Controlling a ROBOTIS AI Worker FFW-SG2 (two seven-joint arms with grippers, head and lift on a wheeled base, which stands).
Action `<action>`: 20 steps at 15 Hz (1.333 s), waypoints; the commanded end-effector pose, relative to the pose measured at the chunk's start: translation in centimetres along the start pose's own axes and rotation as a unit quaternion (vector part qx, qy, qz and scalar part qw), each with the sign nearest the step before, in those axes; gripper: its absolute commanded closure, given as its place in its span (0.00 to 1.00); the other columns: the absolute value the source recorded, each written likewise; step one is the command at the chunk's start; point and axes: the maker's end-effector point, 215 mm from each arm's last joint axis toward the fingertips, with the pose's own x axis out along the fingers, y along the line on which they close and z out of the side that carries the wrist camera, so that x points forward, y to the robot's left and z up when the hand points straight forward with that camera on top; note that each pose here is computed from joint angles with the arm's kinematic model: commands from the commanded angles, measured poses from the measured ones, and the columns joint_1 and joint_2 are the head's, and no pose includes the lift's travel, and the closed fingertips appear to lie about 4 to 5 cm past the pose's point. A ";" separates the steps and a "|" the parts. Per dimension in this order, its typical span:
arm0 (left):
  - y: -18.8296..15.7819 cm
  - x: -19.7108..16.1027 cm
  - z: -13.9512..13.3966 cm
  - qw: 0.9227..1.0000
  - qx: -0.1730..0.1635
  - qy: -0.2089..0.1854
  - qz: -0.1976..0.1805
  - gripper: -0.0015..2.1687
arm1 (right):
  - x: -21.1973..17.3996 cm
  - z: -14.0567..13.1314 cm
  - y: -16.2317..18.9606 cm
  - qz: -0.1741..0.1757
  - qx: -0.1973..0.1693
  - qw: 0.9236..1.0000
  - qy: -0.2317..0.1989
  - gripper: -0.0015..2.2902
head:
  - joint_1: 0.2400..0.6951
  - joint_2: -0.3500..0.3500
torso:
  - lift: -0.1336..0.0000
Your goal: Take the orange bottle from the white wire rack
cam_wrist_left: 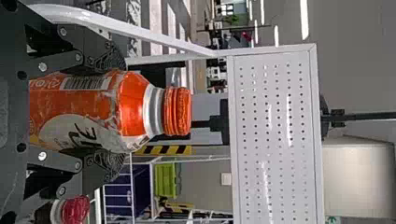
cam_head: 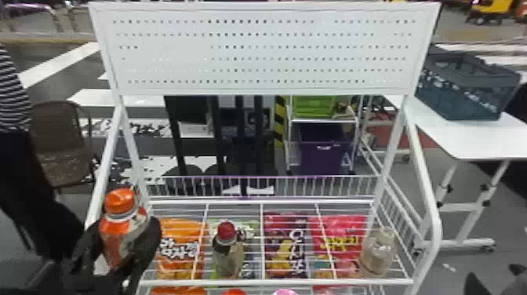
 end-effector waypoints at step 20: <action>3.0 -2.4 0.2 0.999 -0.008 -0.028 0.030 0.83 | -0.3 0.6 0.2 0.001 0.002 1.000 -0.003 0.26 | 0.57 0.50 | 1.00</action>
